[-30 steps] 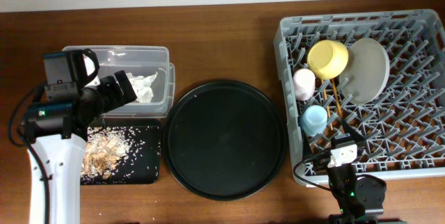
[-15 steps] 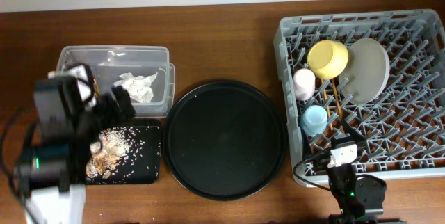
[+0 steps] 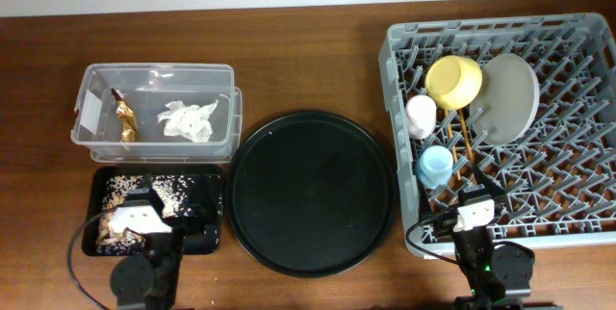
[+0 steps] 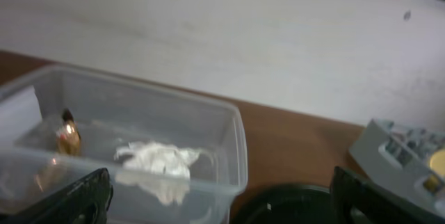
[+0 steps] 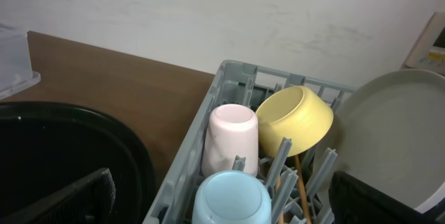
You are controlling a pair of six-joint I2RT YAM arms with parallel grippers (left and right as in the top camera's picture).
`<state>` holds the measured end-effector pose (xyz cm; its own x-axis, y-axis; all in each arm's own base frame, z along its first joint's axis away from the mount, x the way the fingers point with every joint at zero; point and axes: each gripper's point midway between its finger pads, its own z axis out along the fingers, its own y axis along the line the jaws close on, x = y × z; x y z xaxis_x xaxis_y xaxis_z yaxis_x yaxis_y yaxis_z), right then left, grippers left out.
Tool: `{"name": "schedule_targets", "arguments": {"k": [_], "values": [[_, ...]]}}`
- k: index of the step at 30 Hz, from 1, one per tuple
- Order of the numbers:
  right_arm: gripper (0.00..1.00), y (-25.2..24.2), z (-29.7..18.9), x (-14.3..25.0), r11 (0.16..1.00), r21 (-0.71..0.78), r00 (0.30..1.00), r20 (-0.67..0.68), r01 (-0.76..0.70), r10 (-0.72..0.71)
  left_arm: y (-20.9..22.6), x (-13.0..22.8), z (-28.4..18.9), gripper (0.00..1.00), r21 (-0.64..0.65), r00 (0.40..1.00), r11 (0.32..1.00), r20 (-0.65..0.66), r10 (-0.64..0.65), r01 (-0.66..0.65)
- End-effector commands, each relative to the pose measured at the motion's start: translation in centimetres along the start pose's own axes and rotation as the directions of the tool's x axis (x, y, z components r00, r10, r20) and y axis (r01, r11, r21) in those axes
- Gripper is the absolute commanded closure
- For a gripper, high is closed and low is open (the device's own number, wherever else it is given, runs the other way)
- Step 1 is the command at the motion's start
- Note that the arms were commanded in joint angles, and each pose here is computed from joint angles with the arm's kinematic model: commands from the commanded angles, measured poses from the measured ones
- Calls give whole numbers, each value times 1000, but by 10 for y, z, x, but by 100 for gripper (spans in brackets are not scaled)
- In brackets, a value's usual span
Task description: Sort waste into correct bins and load items into the dishwasher rack
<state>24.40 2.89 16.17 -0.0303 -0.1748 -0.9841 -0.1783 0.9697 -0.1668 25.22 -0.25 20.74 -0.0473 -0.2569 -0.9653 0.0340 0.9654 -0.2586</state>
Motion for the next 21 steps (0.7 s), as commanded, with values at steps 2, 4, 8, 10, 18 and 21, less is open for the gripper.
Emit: {"name": "schedule_targets", "arguments": {"k": [2, 4, 8, 10, 18, 21], "values": [[1, 1, 0, 2, 1000, -1, 1000, -2, -12, 12, 7, 32, -2, 1, -17, 1000, 1000, -5, -1, 1], [1, 1, 0, 2, 1000, -1, 1000, -2, -12, 12, 13, 44, -2, 1, -40, 1000, 999, -12, -1, 0], [1, 1, 0, 2, 1000, -1, 1000, -2, -12, 12, 13, 50, -4, 1, -52, 998, 997, -33, 54, -56], [1, 1, 0, 2, 1000, -1, 1000, -2, -12, 12, 12, 50, -4, 1, -45, 997, 996, -35, 76, -78], [1, 1, 0, 2, 1000, -1, 1000, -2, -12, 12, 8, 51, -4, 1, -28, 996, 997, -38, 77, -78], [1, 1, 0, 2, 1000, -1, 1000, -2, -12, 12, 8, 51, -4, 1, -27, 996, 997, -38, 77, -78]]}}
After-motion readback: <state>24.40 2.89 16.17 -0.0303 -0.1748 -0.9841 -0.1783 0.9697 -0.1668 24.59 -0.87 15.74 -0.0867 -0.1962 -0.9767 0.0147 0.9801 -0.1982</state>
